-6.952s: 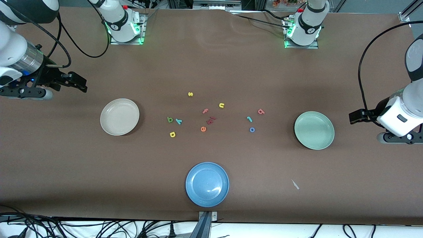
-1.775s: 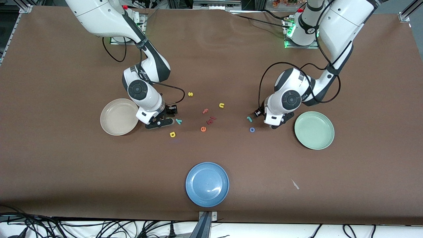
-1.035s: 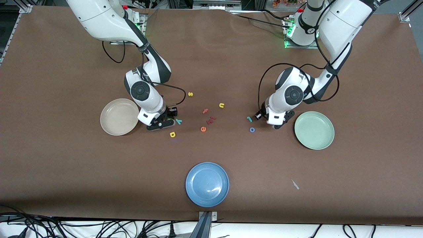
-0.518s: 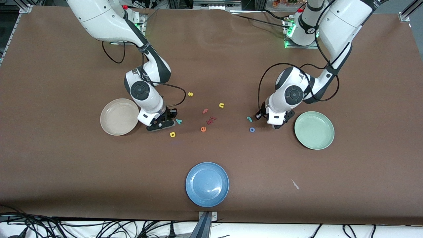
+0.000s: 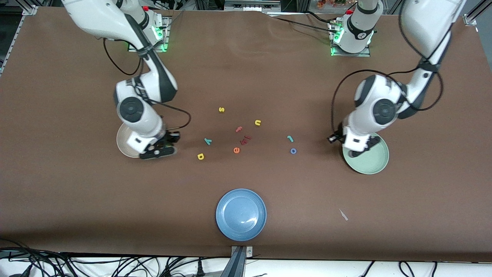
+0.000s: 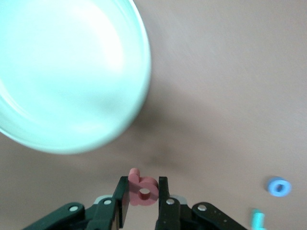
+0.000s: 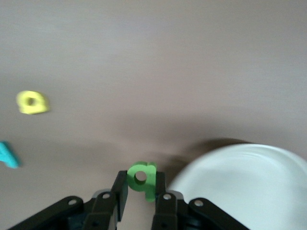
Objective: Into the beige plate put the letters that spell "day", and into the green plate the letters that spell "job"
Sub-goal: 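Release the q onto the cream plate and the b onto the green plate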
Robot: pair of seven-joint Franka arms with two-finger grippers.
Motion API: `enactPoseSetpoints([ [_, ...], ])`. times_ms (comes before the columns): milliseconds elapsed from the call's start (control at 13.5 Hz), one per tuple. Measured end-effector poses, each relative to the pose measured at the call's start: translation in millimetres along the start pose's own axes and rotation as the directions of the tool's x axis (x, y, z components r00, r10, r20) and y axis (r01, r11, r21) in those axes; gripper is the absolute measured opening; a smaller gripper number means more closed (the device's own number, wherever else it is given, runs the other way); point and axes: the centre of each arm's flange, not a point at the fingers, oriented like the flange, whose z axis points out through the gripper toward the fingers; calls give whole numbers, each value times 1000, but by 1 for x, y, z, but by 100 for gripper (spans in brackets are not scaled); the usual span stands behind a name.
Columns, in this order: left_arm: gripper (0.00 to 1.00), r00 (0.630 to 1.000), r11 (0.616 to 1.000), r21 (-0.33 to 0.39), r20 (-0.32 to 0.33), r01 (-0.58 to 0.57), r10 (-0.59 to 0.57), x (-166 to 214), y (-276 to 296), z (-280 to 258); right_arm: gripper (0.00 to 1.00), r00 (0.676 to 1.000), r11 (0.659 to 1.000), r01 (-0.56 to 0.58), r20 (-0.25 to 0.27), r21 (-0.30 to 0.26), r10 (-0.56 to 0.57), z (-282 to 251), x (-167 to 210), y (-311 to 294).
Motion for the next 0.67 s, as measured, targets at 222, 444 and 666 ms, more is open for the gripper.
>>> enactPoseSetpoints([
  [222, 25, 992, 992, -14, 3, -128, 128, 40, -58, -4, 27, 997, 999, 11, 77, -38, -8, 12, -14, 65],
  [444, 25, 988, 988, -38, 12, -153, 153, 65, -78, 4, 27, 987, 999, 1, 163, -43, 6, 57, -47, 81],
  [666, 41, 987, 987, -60, 35, -152, 154, 76, -73, 22, 43, 983, 999, -16, 180, -45, 24, 82, -62, 91],
])
